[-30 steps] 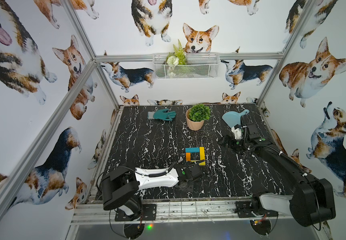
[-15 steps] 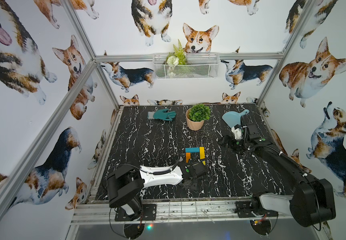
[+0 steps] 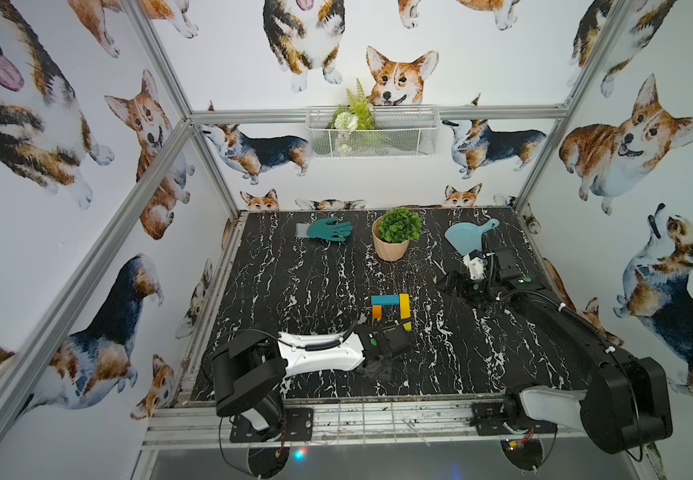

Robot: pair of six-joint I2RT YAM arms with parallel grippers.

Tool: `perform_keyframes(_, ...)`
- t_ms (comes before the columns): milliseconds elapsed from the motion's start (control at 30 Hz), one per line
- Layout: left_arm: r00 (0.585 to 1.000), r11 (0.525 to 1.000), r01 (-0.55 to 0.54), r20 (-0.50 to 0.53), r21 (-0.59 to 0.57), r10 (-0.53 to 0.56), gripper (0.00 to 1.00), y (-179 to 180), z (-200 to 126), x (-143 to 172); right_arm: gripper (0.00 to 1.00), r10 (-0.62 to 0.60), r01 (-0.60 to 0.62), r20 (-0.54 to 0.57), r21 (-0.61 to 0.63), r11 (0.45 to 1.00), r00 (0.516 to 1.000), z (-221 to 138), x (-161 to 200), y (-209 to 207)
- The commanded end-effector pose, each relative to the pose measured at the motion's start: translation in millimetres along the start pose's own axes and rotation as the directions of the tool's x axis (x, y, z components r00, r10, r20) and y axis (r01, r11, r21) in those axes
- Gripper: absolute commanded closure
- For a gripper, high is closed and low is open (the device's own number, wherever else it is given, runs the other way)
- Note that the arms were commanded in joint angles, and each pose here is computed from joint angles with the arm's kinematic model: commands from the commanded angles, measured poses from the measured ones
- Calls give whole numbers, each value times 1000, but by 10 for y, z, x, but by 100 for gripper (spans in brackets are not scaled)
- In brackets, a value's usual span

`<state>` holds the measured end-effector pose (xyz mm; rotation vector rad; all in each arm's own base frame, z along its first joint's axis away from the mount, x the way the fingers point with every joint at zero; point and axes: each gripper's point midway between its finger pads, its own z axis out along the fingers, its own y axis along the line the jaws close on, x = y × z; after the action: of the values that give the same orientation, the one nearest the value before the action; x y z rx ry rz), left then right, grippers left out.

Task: Assemble the letter p with building blocks
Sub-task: Assemble the building block at the center of the board.

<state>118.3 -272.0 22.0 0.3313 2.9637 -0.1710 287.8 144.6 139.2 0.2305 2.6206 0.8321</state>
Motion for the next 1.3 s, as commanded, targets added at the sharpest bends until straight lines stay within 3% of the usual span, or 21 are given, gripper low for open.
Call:
perform_keyframes(0, 1000, 999, 13, 4, -30, -13, 69, 65, -4, -16, 0, 5, -5, 0, 2, 1000, 1000, -10, 6, -5)
perform_keyframes(1000, 1000, 999, 30, 8, -45, -30, 70, 91, 67, -90, 1, 3, -3, -1, 0, 1000, 1000, -22, 4, 7)
perform_keyframes(1267, 1000, 999, 28, 7, -41, -28, 65, 81, 70, -90, 0, 3, -3, -2, -1, 1000, 1000, -21, 5, 9)
